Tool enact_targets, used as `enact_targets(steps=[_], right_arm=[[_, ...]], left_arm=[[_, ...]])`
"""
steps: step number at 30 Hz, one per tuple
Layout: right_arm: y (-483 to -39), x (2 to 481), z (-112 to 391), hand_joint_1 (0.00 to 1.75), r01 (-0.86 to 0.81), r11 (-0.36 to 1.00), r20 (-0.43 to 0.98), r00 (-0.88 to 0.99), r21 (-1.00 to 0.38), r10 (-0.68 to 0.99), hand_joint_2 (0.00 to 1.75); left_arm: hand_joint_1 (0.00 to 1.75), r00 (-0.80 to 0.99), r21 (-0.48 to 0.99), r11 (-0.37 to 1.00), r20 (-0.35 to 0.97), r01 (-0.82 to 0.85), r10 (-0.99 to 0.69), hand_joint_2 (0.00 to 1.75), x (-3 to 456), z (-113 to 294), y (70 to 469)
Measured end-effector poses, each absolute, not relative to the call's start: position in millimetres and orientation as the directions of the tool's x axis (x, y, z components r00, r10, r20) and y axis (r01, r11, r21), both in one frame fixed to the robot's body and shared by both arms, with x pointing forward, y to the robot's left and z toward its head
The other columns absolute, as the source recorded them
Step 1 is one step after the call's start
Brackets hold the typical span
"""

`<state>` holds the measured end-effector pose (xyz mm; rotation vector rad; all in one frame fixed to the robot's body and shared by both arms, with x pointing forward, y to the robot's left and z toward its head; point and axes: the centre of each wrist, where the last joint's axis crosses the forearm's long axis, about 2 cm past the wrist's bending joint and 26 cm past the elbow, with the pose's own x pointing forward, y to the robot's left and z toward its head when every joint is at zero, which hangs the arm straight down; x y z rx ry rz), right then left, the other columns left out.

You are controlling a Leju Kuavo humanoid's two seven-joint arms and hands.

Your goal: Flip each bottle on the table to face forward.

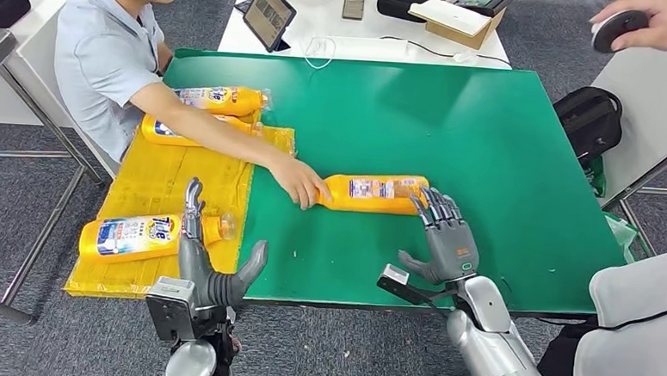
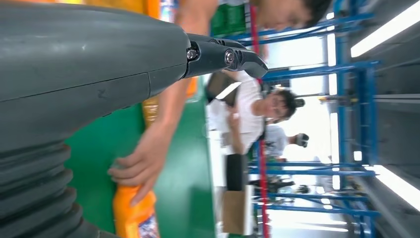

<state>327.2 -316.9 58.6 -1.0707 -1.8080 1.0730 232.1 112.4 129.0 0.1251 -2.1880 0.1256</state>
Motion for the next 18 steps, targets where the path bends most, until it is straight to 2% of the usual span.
enact_targets(steps=[6, 18], right_arm=[[-322, 331, 54, 0.0, 0.239, 0.243, 0.155, -0.335, -0.94, 0.929, 1.75], [-303, 363, 63, 0.0, 0.141, 0.193, 0.158, -0.227, -0.971, 0.961, 1.75]], left_arm=[[0.0, -0.537, -0.017, 0.991, 0.841, -0.133, -0.058, 1.75, 227, 119, 112], [0.0, -0.549, 0.007, 0.996, 0.834, -0.088, -0.054, 1.75, 232, 120, 104]])
